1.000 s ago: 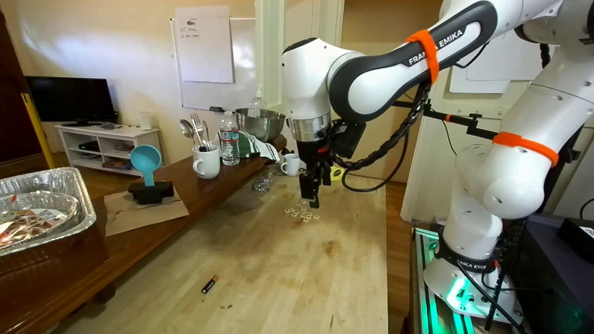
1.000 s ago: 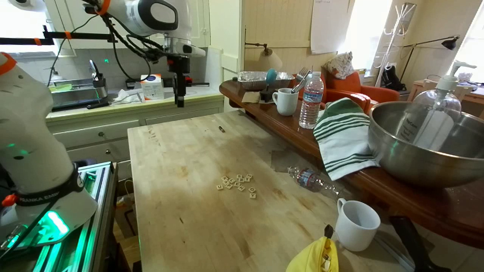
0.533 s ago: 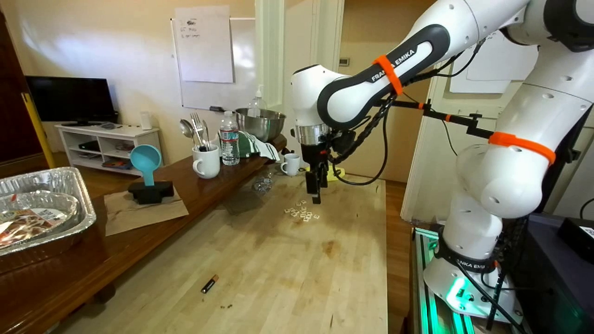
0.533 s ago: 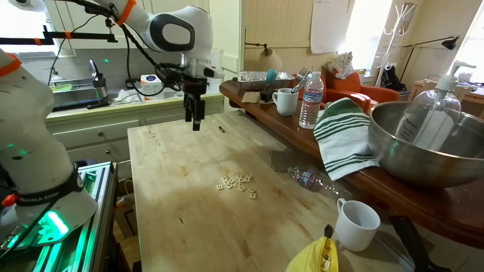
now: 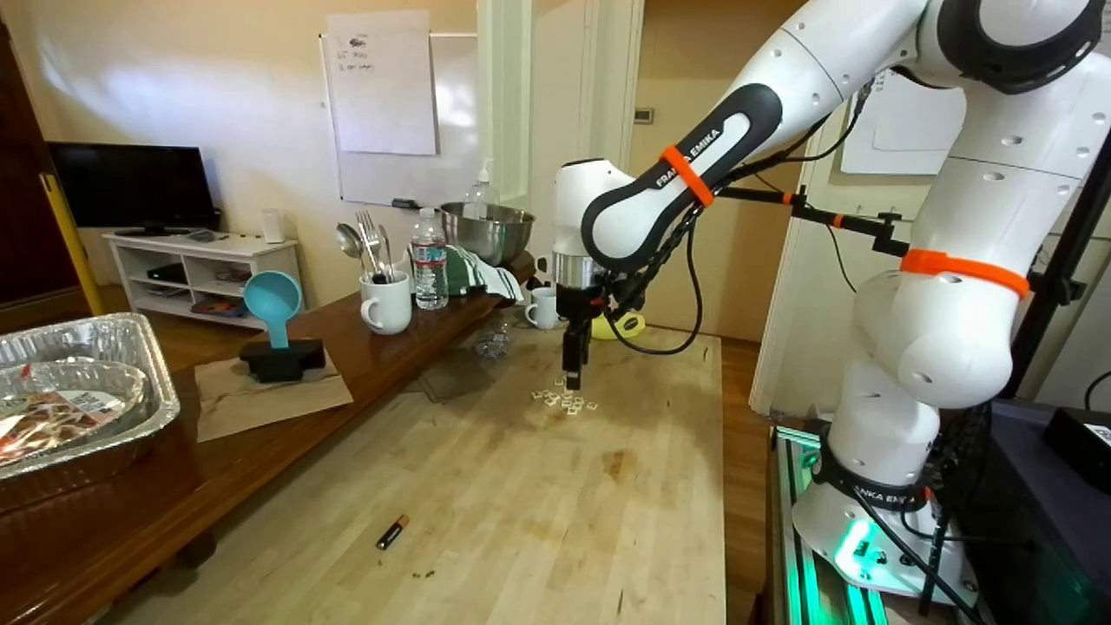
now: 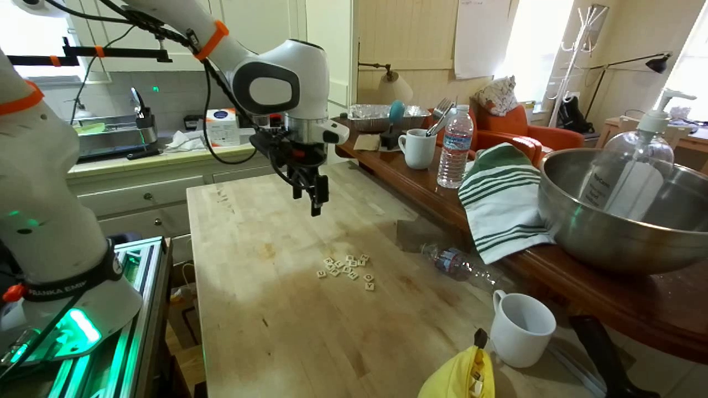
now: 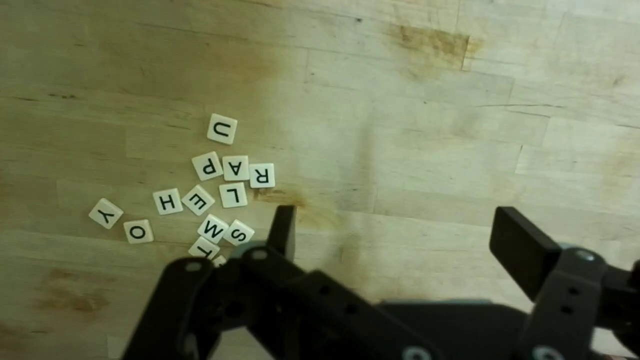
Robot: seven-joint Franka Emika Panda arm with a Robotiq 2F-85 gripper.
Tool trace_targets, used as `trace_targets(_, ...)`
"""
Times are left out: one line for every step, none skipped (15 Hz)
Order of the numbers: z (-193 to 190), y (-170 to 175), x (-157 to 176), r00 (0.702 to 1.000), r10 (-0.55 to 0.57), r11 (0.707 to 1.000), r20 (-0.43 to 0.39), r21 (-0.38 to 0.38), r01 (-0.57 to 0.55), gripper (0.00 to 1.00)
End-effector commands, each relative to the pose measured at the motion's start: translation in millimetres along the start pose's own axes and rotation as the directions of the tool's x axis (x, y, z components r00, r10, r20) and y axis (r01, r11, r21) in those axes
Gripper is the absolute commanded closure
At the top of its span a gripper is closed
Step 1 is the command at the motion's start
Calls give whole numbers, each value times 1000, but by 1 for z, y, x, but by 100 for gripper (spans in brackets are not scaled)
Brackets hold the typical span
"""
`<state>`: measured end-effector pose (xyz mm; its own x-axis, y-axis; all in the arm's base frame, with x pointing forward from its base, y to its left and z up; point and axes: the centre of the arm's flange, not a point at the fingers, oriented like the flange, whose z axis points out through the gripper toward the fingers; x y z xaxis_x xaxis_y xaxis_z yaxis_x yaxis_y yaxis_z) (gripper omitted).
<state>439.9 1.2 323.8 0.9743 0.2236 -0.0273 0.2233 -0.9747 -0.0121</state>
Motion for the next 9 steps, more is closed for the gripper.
trace_targets(0, 0, 0, 1000, 1, 1000, 1, 0, -1, 0)
trace_targets(-1, 0, 1, 1000, -1, 1000, -2, -1, 1, 0)
trace_targets(-2, -1, 1, 1000, -2, 1000, -5, -2, 2, 0)
trace_targets(-3, -2, 1, 1000, -3, 1000, -6, -2, 3, 0)
trace_targets(-3, -2, 2, 1000, -3, 1000, -7, -3, 3, 0)
trace_targets(-3, -2, 2, 1000, -3, 1000, -7, -3, 3, 0)
trace_targets(2, 1, 6, 1000, 11, 1000, -8, -3, -11, 0)
trace_targets(8, 5, 11, 999, 36, 999, -17, -12, -37, 0)
trace_targets(12, 9, 16, 997, 65, 997, -42, -27, -66, 0)
